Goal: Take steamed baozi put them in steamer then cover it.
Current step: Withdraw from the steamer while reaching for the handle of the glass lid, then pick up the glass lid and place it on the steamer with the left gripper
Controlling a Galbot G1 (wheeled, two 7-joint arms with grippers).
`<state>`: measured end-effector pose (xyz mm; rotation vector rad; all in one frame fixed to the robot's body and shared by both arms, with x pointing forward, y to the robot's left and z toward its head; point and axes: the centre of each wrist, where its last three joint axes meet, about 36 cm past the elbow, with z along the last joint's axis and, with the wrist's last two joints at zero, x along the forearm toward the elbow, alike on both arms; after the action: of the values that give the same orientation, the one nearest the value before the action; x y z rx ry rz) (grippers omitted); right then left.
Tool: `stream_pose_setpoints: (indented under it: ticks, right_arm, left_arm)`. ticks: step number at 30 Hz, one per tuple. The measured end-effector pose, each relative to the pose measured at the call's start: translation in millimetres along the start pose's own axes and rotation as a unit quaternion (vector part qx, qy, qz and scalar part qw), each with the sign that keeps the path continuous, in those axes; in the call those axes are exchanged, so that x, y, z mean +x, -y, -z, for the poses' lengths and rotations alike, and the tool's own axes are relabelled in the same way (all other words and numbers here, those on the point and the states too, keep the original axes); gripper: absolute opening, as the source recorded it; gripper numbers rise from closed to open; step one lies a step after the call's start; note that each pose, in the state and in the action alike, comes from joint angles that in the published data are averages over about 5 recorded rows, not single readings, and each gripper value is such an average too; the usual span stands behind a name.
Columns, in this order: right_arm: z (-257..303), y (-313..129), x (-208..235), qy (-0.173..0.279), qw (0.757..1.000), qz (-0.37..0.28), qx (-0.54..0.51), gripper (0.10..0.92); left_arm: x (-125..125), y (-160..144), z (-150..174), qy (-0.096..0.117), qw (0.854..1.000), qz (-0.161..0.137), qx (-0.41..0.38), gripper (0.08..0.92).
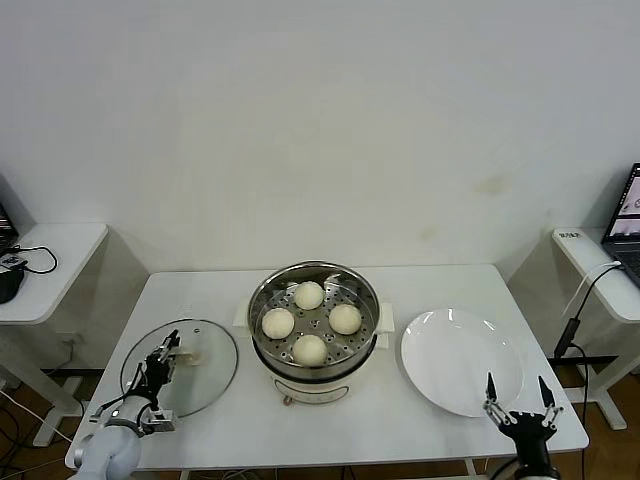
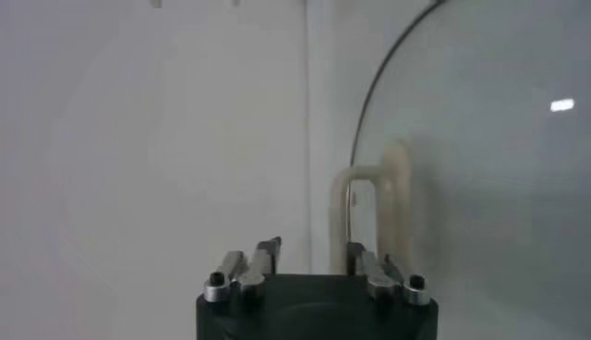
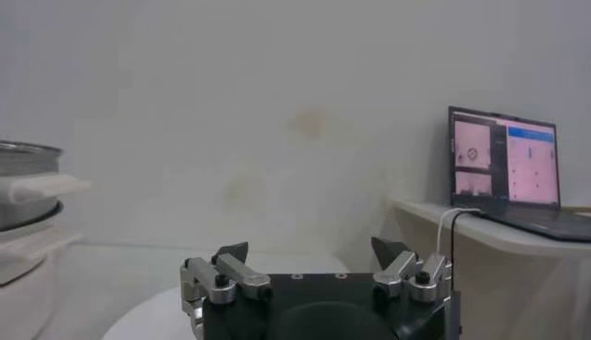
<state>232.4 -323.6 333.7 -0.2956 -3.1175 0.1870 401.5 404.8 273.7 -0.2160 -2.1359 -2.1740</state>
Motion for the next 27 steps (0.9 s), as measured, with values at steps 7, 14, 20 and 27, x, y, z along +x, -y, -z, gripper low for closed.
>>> stream_pose_setpoints:
  ticks: [7, 14, 20, 27]
  right_arm:
    - [0, 0, -1, 0.003, 1.000, 0.006, 0.006, 0.822]
    - [0, -5, -3, 0.005, 1.000, 0.017, 0.008, 0.823]
    - [-2, -6, -6, 0.007, 1.000, 0.025, 0.015, 0.823]
    - [-1, -6, -9, 0.010, 0.999, 0.033, 0.022, 0.823]
  left_arm:
    - [6, -13, -8, 0.005, 1.000, 0.030, -0.001, 0.158]
    - [17, -42, -22, -0.004, 0.998, 0.062, -0.002, 0.153]
    - [28, -85, -35, -0.023, 0.997, 0.080, -0.002, 0.153]
    - [36, -143, -31, -0.026, 0.995, 0.093, 0.001, 0.153]
